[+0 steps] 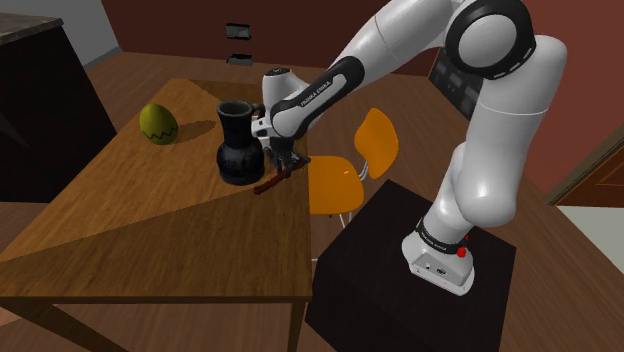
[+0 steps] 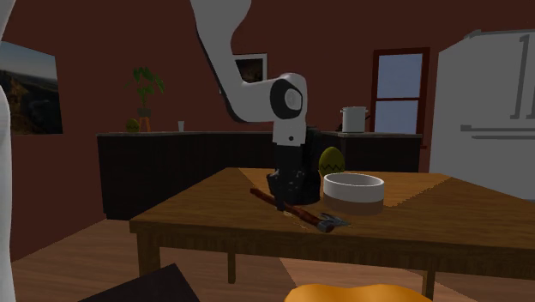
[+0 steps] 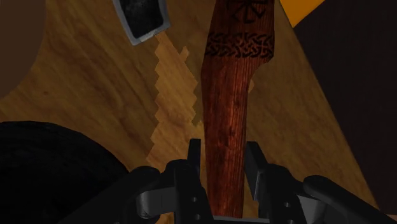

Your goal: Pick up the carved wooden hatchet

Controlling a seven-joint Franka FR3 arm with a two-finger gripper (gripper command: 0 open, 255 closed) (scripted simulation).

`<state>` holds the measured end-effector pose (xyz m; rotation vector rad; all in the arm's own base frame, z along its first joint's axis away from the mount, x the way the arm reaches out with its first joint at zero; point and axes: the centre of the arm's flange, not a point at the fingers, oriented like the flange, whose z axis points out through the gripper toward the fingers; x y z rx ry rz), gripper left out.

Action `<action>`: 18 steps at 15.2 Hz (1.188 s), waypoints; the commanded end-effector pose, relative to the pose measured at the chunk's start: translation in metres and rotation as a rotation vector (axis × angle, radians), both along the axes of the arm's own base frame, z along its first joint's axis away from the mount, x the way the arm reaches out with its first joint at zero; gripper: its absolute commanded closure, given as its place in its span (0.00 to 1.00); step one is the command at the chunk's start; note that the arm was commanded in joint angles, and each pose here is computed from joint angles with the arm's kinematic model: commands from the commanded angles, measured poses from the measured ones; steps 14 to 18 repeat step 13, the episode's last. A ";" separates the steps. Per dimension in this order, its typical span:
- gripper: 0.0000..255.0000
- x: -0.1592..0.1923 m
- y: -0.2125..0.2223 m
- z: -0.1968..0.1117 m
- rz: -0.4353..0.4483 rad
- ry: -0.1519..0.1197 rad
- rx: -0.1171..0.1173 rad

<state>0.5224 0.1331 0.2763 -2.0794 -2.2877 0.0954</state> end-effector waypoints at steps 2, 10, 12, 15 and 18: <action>1.00 -0.001 0.001 0.016 0.000 0.000 0.000; 1.00 -0.001 0.001 0.058 0.000 0.000 0.000; 1.00 -0.001 0.001 0.064 0.000 0.000 0.000; 1.00 -0.001 0.001 0.064 0.000 0.000 0.000; 1.00 -0.001 0.001 0.064 0.000 0.000 0.000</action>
